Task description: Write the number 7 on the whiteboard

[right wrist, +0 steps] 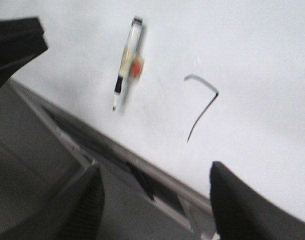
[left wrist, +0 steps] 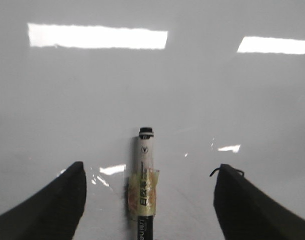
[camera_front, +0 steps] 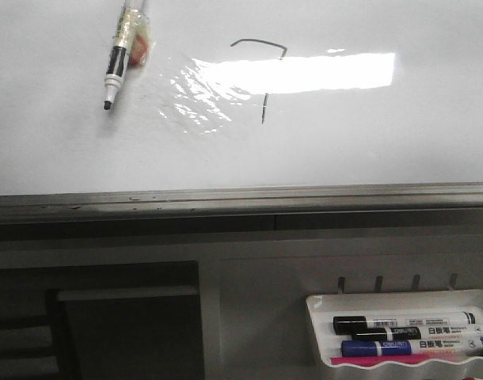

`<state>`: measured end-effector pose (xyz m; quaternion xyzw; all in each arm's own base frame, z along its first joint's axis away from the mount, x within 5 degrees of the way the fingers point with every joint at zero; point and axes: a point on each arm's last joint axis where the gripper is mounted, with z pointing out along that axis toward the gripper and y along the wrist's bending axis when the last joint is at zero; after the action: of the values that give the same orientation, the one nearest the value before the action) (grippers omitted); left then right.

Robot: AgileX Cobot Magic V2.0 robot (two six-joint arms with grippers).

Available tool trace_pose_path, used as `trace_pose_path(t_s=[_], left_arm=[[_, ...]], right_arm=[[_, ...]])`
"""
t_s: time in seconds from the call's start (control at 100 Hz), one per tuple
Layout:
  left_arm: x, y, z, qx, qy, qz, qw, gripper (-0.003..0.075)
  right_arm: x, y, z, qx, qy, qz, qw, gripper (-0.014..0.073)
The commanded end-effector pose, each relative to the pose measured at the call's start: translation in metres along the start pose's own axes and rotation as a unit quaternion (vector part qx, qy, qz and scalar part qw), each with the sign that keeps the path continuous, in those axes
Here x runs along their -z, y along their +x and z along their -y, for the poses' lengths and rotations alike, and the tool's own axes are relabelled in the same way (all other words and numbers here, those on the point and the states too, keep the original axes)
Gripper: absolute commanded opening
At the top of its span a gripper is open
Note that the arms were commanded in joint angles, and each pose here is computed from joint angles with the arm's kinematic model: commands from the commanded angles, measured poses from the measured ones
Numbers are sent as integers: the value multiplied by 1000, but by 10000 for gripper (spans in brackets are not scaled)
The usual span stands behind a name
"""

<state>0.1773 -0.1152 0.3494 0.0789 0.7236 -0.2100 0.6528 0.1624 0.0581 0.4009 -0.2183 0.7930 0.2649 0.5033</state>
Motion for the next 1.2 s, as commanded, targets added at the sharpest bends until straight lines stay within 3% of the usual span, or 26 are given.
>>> trace_pose_path(t_s=[0.0,0.06,0.14,0.22,0.43,0.73,0.94,1.19], left_arm=[[25,-23,-2,-15,14,54,998,410],[36,-23,-3,-28,26,60,997,327],[53,-23,-4,-50,43,71,995,151],[66,-19,-6,-67,59,75,993,-22],[98,8,-18,-65,76,83,992,-20],[143,49,-39,-64,81,137,985,-20],[164,54,-49,-41,78,194,977,-20],[165,55,-49,-4,83,187,979,-20]], right_arm=[[14,-18,-5,-17,27,101,994,246],[20,-18,-4,-22,51,131,990,131],[26,-8,-4,-18,83,161,983,-50],[34,7,-5,-11,114,182,977,-64],[55,67,-19,48,164,212,962,-64],[69,150,-32,74,192,274,940,-64],[70,164,-33,76,199,295,931,-64],[70,164,-33,76,196,294,932,-64]])
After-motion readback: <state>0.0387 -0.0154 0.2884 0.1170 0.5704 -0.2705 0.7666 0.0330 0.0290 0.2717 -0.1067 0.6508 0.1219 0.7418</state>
